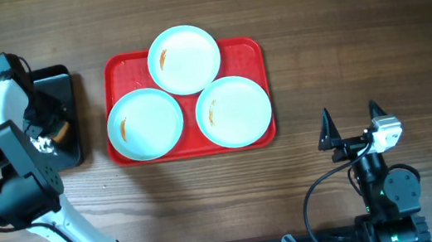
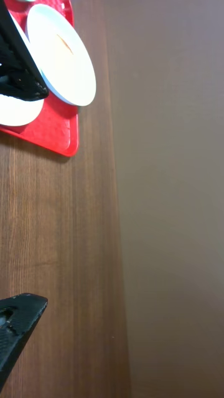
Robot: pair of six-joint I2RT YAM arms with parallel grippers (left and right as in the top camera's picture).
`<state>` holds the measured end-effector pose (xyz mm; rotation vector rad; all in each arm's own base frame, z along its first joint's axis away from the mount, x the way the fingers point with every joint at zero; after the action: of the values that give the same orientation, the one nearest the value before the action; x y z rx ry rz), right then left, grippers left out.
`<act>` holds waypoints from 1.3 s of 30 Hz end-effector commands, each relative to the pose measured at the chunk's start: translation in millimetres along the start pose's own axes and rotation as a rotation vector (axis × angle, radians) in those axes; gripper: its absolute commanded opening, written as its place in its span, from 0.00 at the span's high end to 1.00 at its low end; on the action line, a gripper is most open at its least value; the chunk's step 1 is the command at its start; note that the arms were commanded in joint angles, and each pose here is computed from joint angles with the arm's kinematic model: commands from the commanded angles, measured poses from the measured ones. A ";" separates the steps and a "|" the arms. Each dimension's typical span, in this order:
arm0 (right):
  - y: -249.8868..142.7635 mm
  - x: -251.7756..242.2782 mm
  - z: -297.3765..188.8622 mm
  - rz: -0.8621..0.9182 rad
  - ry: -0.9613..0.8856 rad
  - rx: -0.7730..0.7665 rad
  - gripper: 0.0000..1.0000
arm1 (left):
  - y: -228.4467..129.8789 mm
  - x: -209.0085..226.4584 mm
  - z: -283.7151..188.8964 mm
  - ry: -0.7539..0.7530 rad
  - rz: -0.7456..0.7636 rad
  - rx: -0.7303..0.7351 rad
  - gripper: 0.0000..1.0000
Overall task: Clean dirty plates on tray and stack at the side
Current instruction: 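Lower the left gripper and grasp the green-and-orange sponge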
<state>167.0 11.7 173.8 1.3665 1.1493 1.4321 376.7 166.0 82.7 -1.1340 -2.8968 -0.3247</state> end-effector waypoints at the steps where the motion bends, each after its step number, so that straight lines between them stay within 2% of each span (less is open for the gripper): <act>1: 1.0 0.3 -0.2 0.007 0.006 -0.008 0.00 | 0.7 3.3 6.9 0.029 0.001 0.003 0.96; 6: 1.0 0.3 -0.2 0.008 0.006 -0.008 0.00 | 2.0 2.7 6.9 0.025 0.000 -0.004 0.96; 7: 1.0 0.3 -0.2 0.008 0.006 -0.008 0.00 | 2.3 2.5 6.9 0.024 -0.001 -0.006 0.87; 8: 1.0 0.3 -0.2 0.008 0.006 -0.008 0.00 | 2.8 2.3 6.9 0.023 -0.001 -0.009 0.57; 9: 1.0 0.3 -0.2 0.008 0.006 -0.008 0.00 | 3.5 2.1 6.9 0.021 -0.002 -0.013 0.08; 10: 1.0 0.3 -0.2 0.008 0.006 -0.008 0.00 | 4.6 1.6 6.9 0.019 -0.003 -0.020 0.00; 17: 1.0 0.3 -0.2 0.008 0.006 -0.008 0.00 | 15.0 -2.3 6.4 -0.002 -0.015 -0.084 0.00; 20: 1.0 0.3 -0.2 0.008 0.006 -0.008 0.00 | 19.7 -1.3 5.9 0.016 -0.021 -0.117 0.01; 21: 1.0 0.3 -0.2 0.008 0.006 -0.008 0.00 | 21.1 -0.4 5.7 0.027 -0.022 -0.128 0.06; 22: 1.0 0.3 -0.2 0.007 0.006 -0.008 0.00 | 22.2 0.6 5.6 0.039 -0.024 -0.138 0.15; 26: 1.0 0.3 -0.2 0.008 0.006 -0.008 0.00 | 23.9 1.9 5.2 0.056 -0.027 -0.153 0.67; 28: 1.0 0.3 -0.2 0.008 0.006 -0.008 0.00 | 23.9 1.9 5.2 0.056 -0.027 -0.153 0.89; 29: 1.0 0.3 -0.2 0.007 0.006 -0.008 0.01 | 23.9 1.9 5.2 0.056 -0.027 -0.153 0.96; 35: 1.0 0.3 -0.2 0.008 0.006 -0.008 0.00 | 22.9 2.4 5.4 0.059 -0.025 -0.146 0.96; 36: 1.0 0.3 -0.2 0.008 0.006 -0.008 0.00 | 21.8 2.9 5.5 0.062 -0.024 -0.140 0.87; 37: 1.1 0.3 -0.3 0.008 0.006 -0.008 0.00 | 20.9 3.3 5.6 0.064 -0.022 -0.134 0.63; 38: 1.0 0.3 -0.2 0.008 0.006 -0.008 0.00 | 19.2 4.0 5.8 0.069 -0.020 -0.124 0.09; 39: 1.0 0.3 -0.2 0.008 0.006 -0.008 0.00 | 18.3 4.3 5.8 0.071 -0.018 -0.119 0.00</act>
<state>167.0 11.7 173.8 1.3665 1.1493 1.4321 391.0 180.4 87.4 -1.1089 -2.8958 -0.5517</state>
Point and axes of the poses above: each gripper's point midway between its finger pads, its own z axis out along the fingers, its own x axis along the line the jaws close on, y = z × x, the point moved 8 cm from there along -z, back along the fingers, and after that the axes turned 8 degrees about z, right-handed, at the moved point
